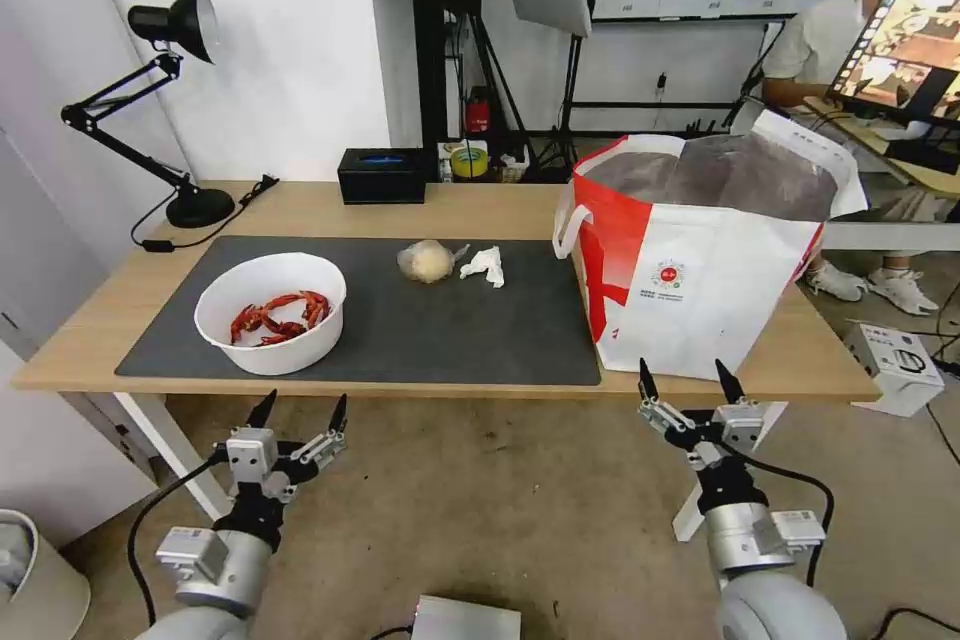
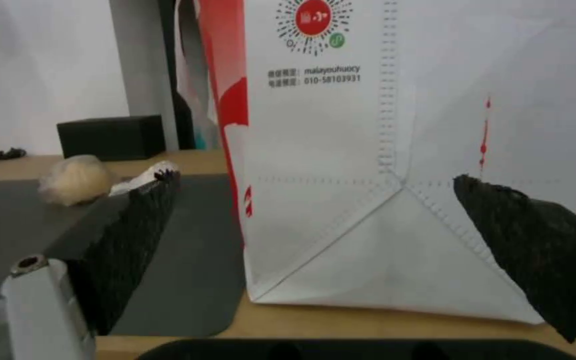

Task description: Pick up the trash from the table and place it into the takeout bag.

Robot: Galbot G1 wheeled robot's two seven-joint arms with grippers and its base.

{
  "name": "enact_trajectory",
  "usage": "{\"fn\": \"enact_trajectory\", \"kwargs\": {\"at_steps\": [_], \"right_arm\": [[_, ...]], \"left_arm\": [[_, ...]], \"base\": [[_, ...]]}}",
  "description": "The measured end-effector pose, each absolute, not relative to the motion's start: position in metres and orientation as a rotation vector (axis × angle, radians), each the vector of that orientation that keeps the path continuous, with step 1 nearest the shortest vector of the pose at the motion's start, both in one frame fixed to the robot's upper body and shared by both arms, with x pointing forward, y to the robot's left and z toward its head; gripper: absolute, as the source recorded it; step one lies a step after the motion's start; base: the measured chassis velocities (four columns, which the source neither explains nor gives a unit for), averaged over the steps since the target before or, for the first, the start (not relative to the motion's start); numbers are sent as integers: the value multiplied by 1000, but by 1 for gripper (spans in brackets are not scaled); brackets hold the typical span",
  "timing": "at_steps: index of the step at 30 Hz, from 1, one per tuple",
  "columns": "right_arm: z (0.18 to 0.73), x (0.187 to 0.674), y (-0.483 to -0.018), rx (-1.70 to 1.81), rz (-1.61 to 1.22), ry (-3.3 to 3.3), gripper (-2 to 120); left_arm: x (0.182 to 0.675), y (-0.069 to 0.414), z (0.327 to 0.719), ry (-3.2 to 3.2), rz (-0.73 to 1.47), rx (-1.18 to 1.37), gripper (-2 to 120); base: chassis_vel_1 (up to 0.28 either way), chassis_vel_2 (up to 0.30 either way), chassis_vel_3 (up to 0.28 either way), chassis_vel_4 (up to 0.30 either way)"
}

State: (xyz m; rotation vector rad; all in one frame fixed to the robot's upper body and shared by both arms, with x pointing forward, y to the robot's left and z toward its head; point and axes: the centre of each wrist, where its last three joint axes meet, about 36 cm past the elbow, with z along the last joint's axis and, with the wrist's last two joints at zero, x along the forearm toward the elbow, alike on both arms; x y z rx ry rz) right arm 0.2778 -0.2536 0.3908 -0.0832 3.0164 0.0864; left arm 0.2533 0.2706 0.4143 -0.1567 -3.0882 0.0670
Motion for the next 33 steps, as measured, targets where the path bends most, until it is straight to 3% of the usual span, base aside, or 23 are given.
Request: {"fn": "enact_trajectory", "kwargs": {"at_steps": [20,33], "right_arm": [[394,273,-248,-98,115,3014,100],[404,298,-243,-315,196,2942,100]], "left_arm": [[256,274,414,-3097,54,-151,100],[254,277,414,-3099,57,-100,100]], "base": [[0,0,0,0],[0,0,0,0]]}}
